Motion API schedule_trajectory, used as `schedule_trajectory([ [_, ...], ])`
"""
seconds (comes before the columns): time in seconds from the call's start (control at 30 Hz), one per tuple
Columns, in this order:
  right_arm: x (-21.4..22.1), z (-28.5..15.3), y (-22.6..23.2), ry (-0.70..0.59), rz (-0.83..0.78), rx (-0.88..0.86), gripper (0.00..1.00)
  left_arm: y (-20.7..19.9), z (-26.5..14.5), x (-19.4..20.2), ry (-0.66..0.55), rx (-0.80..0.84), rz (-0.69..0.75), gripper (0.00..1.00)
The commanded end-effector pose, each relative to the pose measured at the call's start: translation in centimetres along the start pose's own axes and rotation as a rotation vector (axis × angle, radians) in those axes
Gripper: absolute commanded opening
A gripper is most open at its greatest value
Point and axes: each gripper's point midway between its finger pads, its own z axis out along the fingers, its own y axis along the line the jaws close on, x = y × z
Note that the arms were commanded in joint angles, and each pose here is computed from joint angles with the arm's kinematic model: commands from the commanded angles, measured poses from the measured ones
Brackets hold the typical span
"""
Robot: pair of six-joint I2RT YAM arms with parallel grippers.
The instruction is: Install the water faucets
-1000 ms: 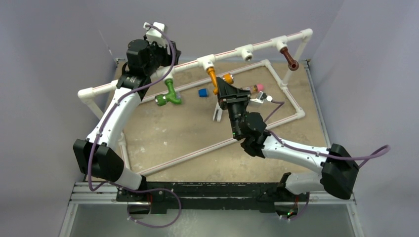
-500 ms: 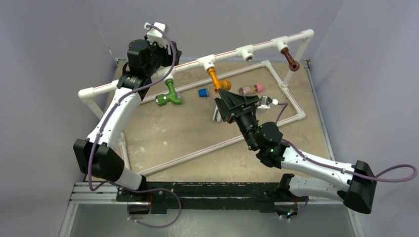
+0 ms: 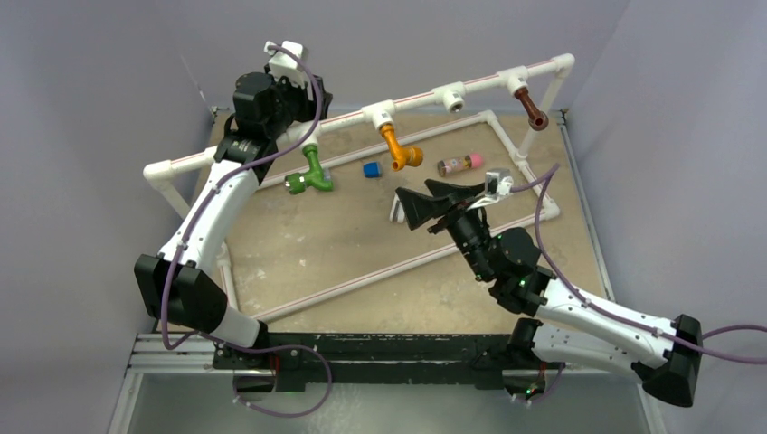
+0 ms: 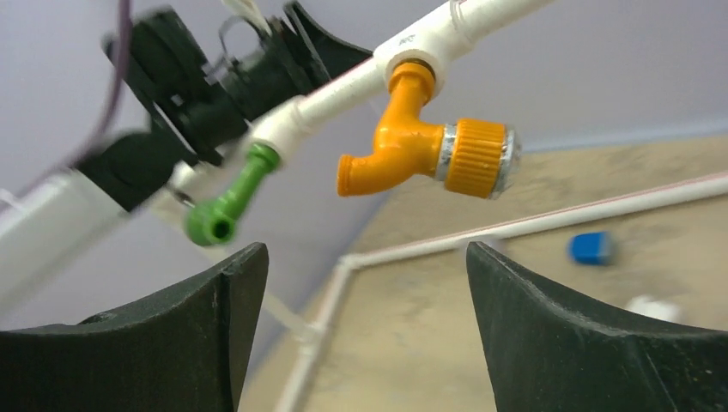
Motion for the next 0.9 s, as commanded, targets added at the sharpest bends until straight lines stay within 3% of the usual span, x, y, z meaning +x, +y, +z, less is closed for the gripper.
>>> schedule_trajectory([
  [0.0, -2.4, -0.2, -0.8, -0.031, -0.624, -0.045, 0.87, -1.3, 0.6, 9.9, 0.283, 0.048, -0.025, 0.65],
  [0.27, -4.0, 0.3, -1.2, -0.107, -1.32, -0.107, 0.89, -1.3, 0.6, 10.1, 0.288, 0.052, -0.028, 0.65],
  [0.47, -4.7, 1.9, -0.3, -0.199, -1.679, -0.105, 0.9, -1.3, 0.6, 10.0, 0.287, 0.051, -0.026, 0.65],
  [0.63, -4.0, 3.7, 1.0, -0.233, -1.796, -0.134, 0.91, -1.3, 0.6, 9.9, 0.284, 0.05, -0.025, 0.65],
  [0.87, -3.7, 5.7, 1.3, -0.276, -1.797, -0.075, 0.9, -1.2, 0.5, 9.9, 0.283, 0.047, -0.022, 0.65],
])
